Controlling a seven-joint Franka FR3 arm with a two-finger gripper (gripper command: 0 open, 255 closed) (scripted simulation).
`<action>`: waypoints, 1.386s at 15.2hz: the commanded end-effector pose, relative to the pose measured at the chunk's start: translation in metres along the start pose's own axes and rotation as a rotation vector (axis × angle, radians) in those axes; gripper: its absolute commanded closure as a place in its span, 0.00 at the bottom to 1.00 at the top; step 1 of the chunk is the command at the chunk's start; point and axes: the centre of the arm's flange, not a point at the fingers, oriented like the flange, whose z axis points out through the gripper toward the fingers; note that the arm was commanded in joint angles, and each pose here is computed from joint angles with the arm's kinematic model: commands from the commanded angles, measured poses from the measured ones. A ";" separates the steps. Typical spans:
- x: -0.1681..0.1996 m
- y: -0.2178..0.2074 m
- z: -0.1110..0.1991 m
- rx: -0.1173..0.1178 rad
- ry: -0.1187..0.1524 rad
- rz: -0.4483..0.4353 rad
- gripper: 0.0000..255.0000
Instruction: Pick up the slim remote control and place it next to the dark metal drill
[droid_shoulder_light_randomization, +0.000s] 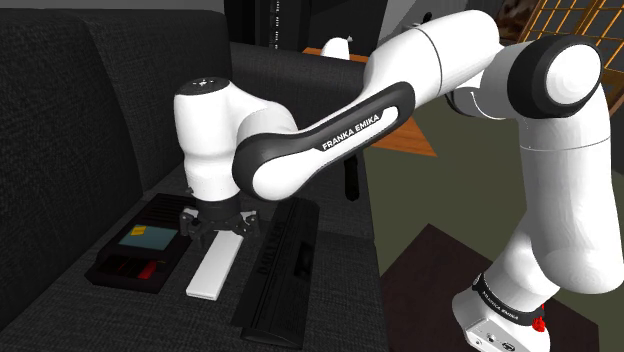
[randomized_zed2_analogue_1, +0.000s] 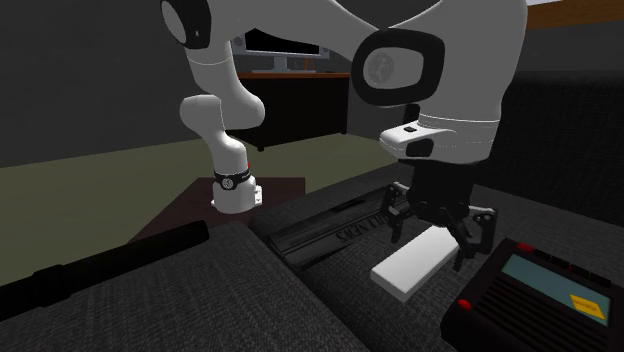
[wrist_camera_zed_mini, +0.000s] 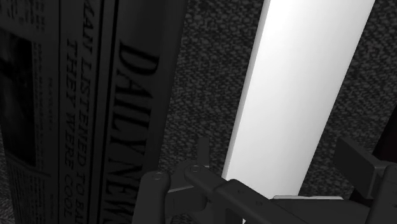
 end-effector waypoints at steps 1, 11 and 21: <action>0.000 0.000 0.000 0.000 0.000 0.000 0.00; 0.000 0.000 0.000 0.000 0.000 0.000 1.00; 0.001 0.000 -0.037 0.000 0.000 0.000 1.00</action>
